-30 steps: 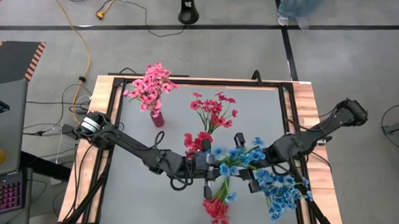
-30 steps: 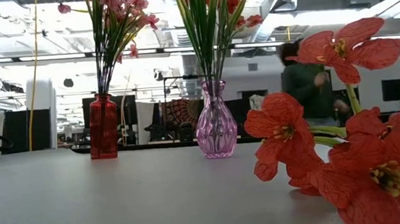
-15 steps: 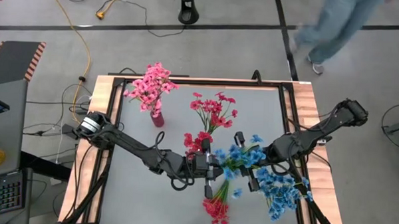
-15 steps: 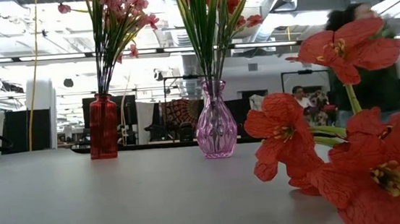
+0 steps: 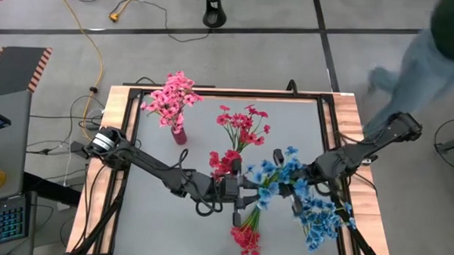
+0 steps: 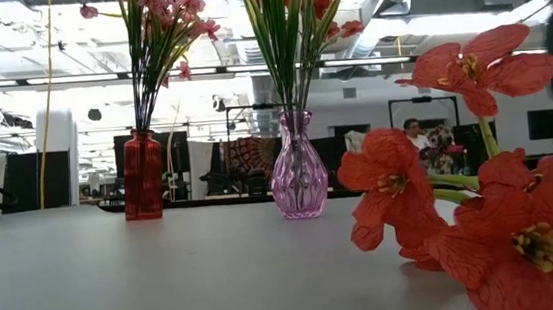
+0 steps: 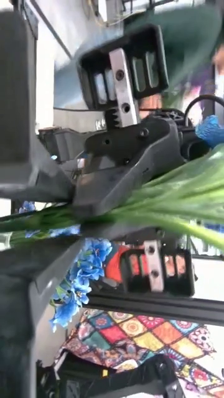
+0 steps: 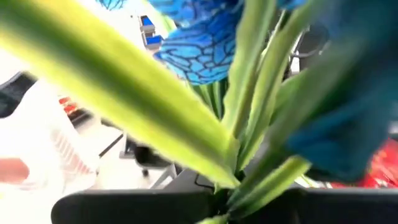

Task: Sort flowers into vase by color
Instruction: Put the blue flowers into the transparent vase

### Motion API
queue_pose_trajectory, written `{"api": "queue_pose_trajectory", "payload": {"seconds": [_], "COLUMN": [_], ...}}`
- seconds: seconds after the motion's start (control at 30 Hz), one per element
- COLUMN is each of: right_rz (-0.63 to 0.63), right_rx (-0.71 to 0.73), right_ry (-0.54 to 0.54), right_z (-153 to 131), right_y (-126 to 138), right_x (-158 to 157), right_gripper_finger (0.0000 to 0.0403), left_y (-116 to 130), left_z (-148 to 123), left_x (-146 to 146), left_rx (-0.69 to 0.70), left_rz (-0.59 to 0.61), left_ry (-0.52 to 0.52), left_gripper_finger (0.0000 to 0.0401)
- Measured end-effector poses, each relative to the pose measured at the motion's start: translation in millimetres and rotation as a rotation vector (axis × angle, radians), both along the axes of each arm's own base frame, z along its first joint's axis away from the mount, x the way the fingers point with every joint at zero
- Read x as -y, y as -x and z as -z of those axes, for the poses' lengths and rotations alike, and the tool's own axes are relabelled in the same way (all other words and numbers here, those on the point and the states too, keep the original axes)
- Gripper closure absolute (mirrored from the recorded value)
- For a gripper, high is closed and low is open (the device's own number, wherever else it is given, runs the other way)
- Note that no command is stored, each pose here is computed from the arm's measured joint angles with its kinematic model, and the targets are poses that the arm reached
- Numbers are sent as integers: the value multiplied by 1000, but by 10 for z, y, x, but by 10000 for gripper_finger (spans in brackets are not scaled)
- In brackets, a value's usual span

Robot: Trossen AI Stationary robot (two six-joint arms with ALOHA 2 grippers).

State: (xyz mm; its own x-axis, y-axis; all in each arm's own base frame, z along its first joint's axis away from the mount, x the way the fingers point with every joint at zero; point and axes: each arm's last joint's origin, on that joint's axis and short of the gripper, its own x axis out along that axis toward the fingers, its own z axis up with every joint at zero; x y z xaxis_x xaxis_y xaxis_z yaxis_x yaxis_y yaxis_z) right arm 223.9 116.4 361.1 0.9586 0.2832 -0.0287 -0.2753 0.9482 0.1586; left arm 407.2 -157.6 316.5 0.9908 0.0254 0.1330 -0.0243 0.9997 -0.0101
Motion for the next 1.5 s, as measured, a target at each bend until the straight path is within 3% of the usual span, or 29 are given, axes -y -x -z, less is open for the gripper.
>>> {"api": "queue_pose_trajectory", "payload": {"seconds": [0.27, 0.5, 0.77, 1.03, 1.23, 1.5], "right_rz": [6, -18, -41, -42, -20, 9], "right_rx": [-38, -45, -144, -136, -236, -335], "right_ry": [-59, -88, -214, -242, -304, -344], "right_z": [-180, -281, -263, -280, -197, -122], "right_y": [427, 815, 1134, 1324, 1448, 1358], "right_x": [224, 381, 517, 642, 724, 665], "right_gripper_finger": [363, 362, 362, 361, 361, 361], "left_y": [61, 145, 228, 240, 238, 237], "left_z": [-4, -3, -1, 2, 6, 16], "left_x": [132, 270, 418, 440, 439, 438], "left_rx": [-6, -28, -37, -37, -42, -52], "left_rz": [-19, -131, -148, -139, -139, -145], "left_ry": [-117, -187, -211, -190, -191, -194], "left_gripper_finger": [249, 256, 268, 269, 269, 269]}}
